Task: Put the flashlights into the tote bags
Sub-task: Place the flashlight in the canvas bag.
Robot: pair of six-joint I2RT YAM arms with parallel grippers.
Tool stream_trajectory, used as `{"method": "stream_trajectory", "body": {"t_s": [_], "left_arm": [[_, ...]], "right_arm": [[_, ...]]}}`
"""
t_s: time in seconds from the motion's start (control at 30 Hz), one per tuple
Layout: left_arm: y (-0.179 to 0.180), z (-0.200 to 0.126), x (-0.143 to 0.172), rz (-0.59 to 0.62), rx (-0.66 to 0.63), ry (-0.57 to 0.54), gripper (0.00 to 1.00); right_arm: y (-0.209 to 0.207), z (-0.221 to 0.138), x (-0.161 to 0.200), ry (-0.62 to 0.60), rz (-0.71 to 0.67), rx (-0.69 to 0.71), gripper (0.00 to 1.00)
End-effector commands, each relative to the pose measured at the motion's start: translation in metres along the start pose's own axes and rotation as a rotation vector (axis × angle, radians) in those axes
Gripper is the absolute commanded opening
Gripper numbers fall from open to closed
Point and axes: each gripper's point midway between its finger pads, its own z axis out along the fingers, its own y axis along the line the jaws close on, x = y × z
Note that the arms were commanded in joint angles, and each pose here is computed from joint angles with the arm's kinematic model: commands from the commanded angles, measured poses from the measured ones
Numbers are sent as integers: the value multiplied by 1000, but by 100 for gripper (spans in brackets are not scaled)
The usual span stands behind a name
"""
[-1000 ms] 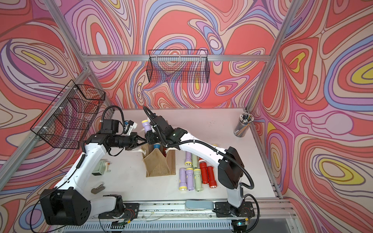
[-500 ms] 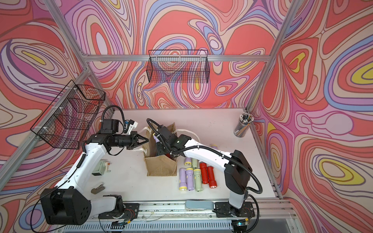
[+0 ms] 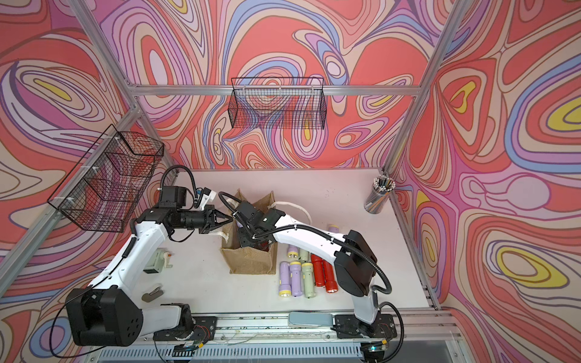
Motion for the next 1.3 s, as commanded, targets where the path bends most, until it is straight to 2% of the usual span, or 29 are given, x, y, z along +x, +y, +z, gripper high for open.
{"method": "stream_trajectory", "body": {"t_s": [0.0,0.23,0.47,0.73,1.03,1.17,1.27], "left_arm": [[-10,-1,-1,38,50,-1,6],[-13,-2,0,41,70,-4,7],[-13,-2,0,38,71,-2,7],[-11,-2,-1,36,63,-4,7],[-10,-1,-1,36,52,-6,7],[-10,-2,-2,39,48,-10,7],[-10,-3,-2,41,42,-11,7]], "right_arm": [[-4,12,7,44,59,29,15],[-24,30,18,74,138,58,15],[-27,60,33,140,153,64,14],[-31,66,43,176,160,70,14],[-61,71,74,245,157,194,15],[-68,71,73,237,149,232,18],[-72,70,69,231,132,265,26]]}}
